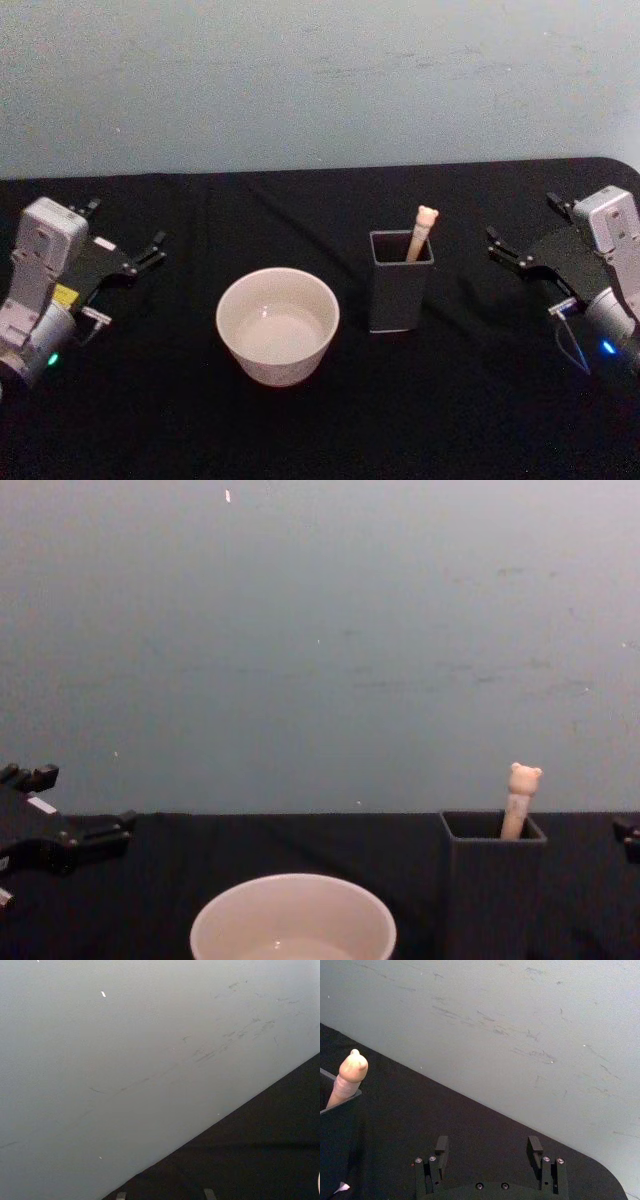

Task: Pick up the stirring spoon with one hand, stir inside the cup, then place it back in its original position.

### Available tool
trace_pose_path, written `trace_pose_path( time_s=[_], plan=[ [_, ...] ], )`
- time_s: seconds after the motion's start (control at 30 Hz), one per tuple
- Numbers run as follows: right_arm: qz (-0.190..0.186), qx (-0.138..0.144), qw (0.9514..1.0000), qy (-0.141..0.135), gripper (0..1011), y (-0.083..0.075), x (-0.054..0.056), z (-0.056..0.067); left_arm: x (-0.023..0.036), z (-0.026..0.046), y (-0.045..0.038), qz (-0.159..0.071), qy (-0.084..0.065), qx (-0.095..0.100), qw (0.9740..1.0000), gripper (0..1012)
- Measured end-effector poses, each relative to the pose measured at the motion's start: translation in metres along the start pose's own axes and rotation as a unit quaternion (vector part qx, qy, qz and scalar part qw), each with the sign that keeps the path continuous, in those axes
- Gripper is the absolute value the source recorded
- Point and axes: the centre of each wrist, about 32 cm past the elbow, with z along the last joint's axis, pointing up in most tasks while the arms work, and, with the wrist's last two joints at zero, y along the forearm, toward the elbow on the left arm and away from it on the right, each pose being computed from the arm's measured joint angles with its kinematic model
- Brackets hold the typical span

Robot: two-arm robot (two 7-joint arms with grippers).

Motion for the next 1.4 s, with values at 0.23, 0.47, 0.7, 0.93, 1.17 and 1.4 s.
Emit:
trace_pose_path(
  time_s=[0.23,0.47,0.7,0.93,1.17,1.4],
  plan=[
    [0.0,0.0,1.0,0.0,1003,0.0,0.0,0.0,0.0,0.0,0.0,0.0,0.0,0.0,1.0,1002],
    [0.0,0.0,1.0,0.0,1003,0.0,0.0,0.0,0.0,0.0,0.0,0.0,0.0,0.0,1.0,1001],
    [0.0,0.0,1.0,0.0,1003,0.0,0.0,0.0,0.0,0.0,0.0,0.0,0.0,0.0,1.0,1001],
    [0.0,0.0,1.0,0.0,1003,0.0,0.0,0.0,0.0,0.0,0.0,0.0,0.0,0.0,1.0,1001],
    [0.0,0.0,1.0,0.0,1003,0.0,0.0,0.0,0.0,0.0,0.0,0.0,0.0,0.0,1.0,1001],
    [0.0,0.0,1.0,0.0,1003,0.0,0.0,0.0,0.0,0.0,0.0,0.0,0.0,0.0,1.0,1001]
  ],
)
